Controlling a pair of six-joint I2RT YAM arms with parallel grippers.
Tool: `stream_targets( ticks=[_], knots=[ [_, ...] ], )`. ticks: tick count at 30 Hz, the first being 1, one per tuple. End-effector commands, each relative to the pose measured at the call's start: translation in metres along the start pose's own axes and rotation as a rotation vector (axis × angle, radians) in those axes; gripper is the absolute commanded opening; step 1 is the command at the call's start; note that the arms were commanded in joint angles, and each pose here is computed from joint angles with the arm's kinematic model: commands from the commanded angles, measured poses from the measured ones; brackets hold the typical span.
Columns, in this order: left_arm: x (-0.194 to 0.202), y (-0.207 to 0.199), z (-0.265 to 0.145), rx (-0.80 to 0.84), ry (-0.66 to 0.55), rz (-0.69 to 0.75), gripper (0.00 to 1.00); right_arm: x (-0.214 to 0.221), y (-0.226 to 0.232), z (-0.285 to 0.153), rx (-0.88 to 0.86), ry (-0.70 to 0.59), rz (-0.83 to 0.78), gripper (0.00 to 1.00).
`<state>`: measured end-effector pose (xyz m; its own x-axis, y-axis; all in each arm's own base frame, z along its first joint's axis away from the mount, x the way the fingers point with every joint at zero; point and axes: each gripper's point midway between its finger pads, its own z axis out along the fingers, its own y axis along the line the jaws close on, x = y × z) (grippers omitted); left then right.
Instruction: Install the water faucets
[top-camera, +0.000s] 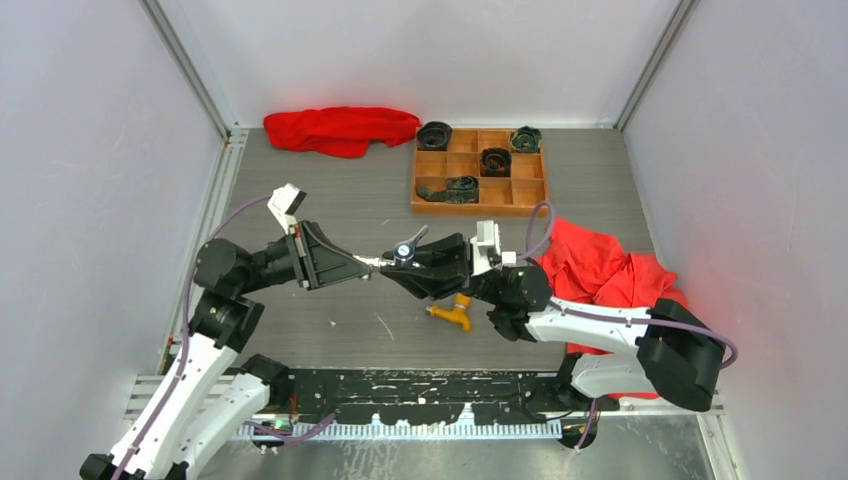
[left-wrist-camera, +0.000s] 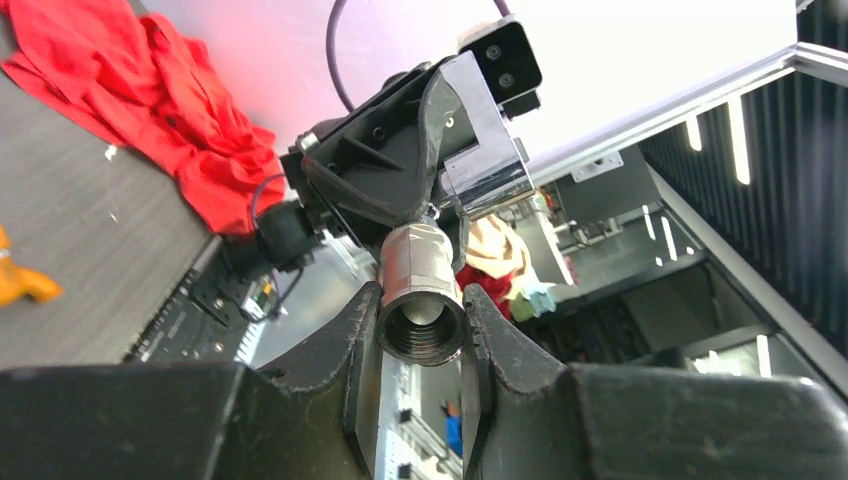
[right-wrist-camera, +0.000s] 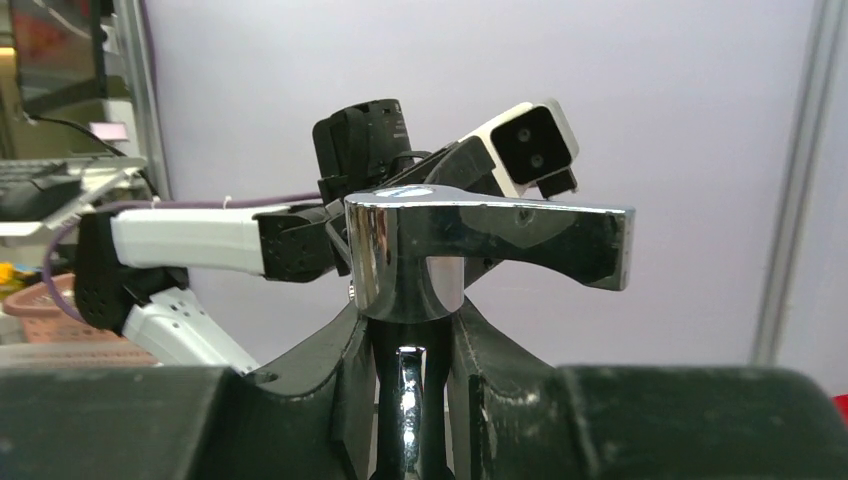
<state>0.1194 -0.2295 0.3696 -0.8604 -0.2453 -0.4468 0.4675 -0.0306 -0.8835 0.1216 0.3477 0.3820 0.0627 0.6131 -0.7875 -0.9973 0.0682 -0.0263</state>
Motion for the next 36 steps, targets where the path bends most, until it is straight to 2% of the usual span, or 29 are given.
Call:
stream_targets(
  ticks=[1, 3, 7, 16, 19, 24, 28, 36],
  knots=[
    [-0.003, -0.008, -0.002, 0.036, -0.071, 0.216, 0.00, 0.010, 0.006, 0.016, -0.031, 0.065, 0.230, 0.01],
    [-0.003, -0.009, -0.006, 0.036, -0.103, 0.269, 0.00, 0.012, -0.003, 0.017, -0.007, 0.091, 0.295, 0.01],
    [-0.001, -0.009, -0.013, 0.014, -0.149, 0.326, 0.00, 0.010, -0.009, 0.015, -0.006, 0.107, 0.326, 0.01],
    [0.004, 0.008, -0.015, -0.075, -0.105, 0.306, 0.00, 0.016, -0.015, 0.013, -0.023, 0.308, 0.411, 0.01],
    [0.005, 0.017, -0.012, -0.111, -0.074, 0.258, 0.00, 0.013, -0.016, 0.004, 0.002, 0.299, 0.348, 0.01],
    [0.006, 0.025, -0.006, -0.126, -0.023, 0.184, 0.00, 0.002, -0.026, -0.022, 0.096, 0.264, 0.135, 0.01],
    [0.007, 0.027, 0.001, -0.111, 0.035, 0.086, 0.00, 0.001, -0.023, -0.036, 0.072, 0.293, -0.036, 0.01],
    [0.011, 0.034, 0.009, -0.104, 0.124, -0.074, 0.00, 0.010, -0.019, -0.041, 0.021, 0.361, -0.111, 0.01]
  ],
)
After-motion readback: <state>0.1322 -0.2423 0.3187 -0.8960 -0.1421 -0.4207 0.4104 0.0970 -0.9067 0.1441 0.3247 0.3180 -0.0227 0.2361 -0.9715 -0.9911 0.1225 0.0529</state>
